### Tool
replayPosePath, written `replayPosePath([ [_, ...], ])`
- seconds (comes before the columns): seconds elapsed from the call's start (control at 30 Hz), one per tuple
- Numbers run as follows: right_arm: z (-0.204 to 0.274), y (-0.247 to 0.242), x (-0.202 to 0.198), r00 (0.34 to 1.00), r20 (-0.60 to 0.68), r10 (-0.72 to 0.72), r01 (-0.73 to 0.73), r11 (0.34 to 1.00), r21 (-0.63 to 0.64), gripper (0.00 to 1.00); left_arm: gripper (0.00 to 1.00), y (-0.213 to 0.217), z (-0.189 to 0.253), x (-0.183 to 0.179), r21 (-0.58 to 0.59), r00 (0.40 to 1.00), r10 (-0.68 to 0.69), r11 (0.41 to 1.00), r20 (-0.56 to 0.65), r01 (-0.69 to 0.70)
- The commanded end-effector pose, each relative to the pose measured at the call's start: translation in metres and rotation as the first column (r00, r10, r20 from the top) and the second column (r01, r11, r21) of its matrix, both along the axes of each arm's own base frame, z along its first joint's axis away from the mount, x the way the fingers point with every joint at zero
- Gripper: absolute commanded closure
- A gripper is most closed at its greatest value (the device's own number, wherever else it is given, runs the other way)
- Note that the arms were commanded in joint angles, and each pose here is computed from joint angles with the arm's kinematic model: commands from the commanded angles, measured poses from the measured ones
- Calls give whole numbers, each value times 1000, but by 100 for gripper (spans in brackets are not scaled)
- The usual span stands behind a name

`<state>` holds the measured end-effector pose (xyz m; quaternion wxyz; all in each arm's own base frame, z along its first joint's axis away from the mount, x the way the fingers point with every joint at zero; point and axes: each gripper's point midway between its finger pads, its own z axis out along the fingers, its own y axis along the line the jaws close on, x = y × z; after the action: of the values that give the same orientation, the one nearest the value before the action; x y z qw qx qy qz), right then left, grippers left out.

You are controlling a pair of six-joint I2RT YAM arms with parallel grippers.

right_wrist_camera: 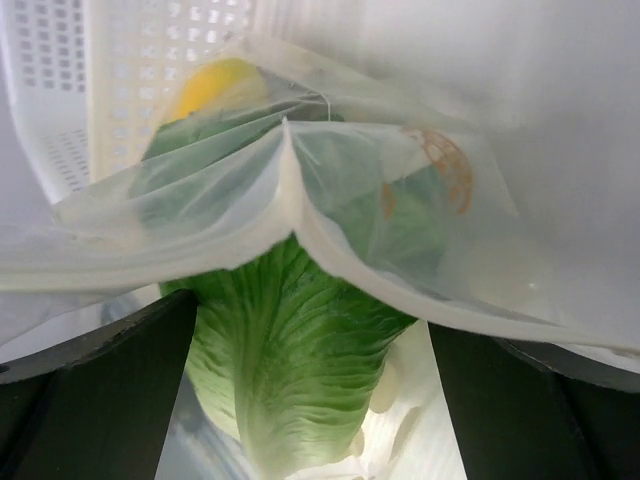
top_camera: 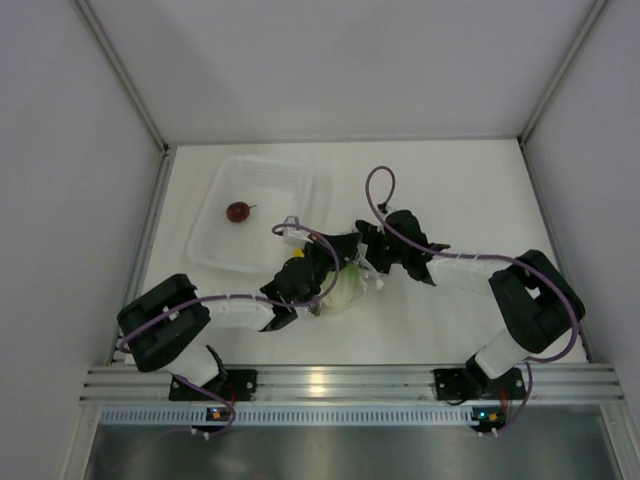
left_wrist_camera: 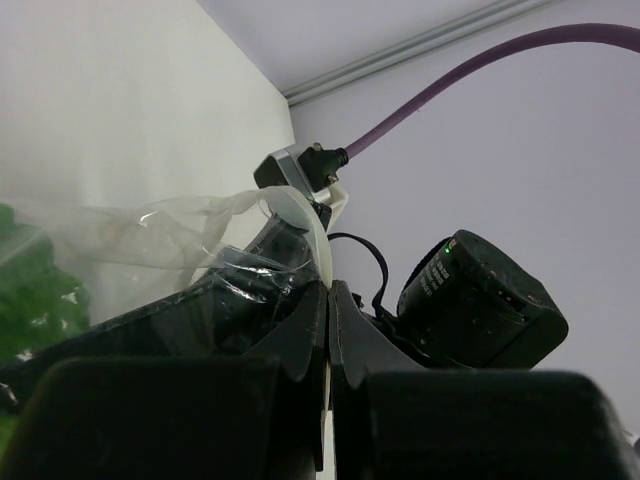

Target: Open the zip-top bag and remove the fake food

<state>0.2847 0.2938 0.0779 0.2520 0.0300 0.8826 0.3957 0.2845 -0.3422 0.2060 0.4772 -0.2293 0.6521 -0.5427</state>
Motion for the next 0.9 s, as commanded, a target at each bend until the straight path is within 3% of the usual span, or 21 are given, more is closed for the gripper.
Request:
replayPosePath([
  [0.0, 50, 33, -7, 984, 124, 128, -150, 972, 183, 1, 100, -6, 27, -9, -67, 996, -52, 996, 79, 57],
  [0.1, 36, 34, -7, 988, 87, 128, -141, 977, 160, 1, 100, -5, 31, -11, -84, 993, -55, 994, 101, 64],
  [0.17, 9, 30, -7, 995, 28, 96, -98, 992, 75, 1, 100, -3, 27, -12, -94, 993, -53, 994, 104, 63],
  [0.3, -14, 31, -8, 997, -12, 78, -78, 997, 24, 13, 100, -6, 25, -12, -105, 993, -62, 992, 97, 73],
  [0.47, -26, 24, -4, 1000, -6, 17, -17, 1000, -11, 42, 100, -6, 29, -13, -119, 993, -65, 990, 102, 77],
  [0.5, -27, 20, -4, 1000, -1, 5, -5, 1000, -19, 56, 100, -5, 30, -13, -119, 992, -65, 990, 105, 77],
  [0.6, -21, 15, -2, 999, 36, -16, 16, 1000, -22, 76, 100, -2, 36, -14, -119, 991, -57, 990, 122, 71],
  [0.67, -10, 11, 1, 997, 74, -26, 28, 999, -31, 81, 100, 2, 32, -13, -91, 991, -40, 994, 125, 52],
  [0.77, 5, -1, 3, 990, 135, -45, 53, 997, -62, 100, 100, 7, 27, -12, -53, 993, -25, 998, 115, 31],
  [0.87, 22, -12, 4, 979, 196, -55, 75, 992, -98, 100, 100, 9, 28, -14, -38, 992, -26, 999, 126, 31],
])
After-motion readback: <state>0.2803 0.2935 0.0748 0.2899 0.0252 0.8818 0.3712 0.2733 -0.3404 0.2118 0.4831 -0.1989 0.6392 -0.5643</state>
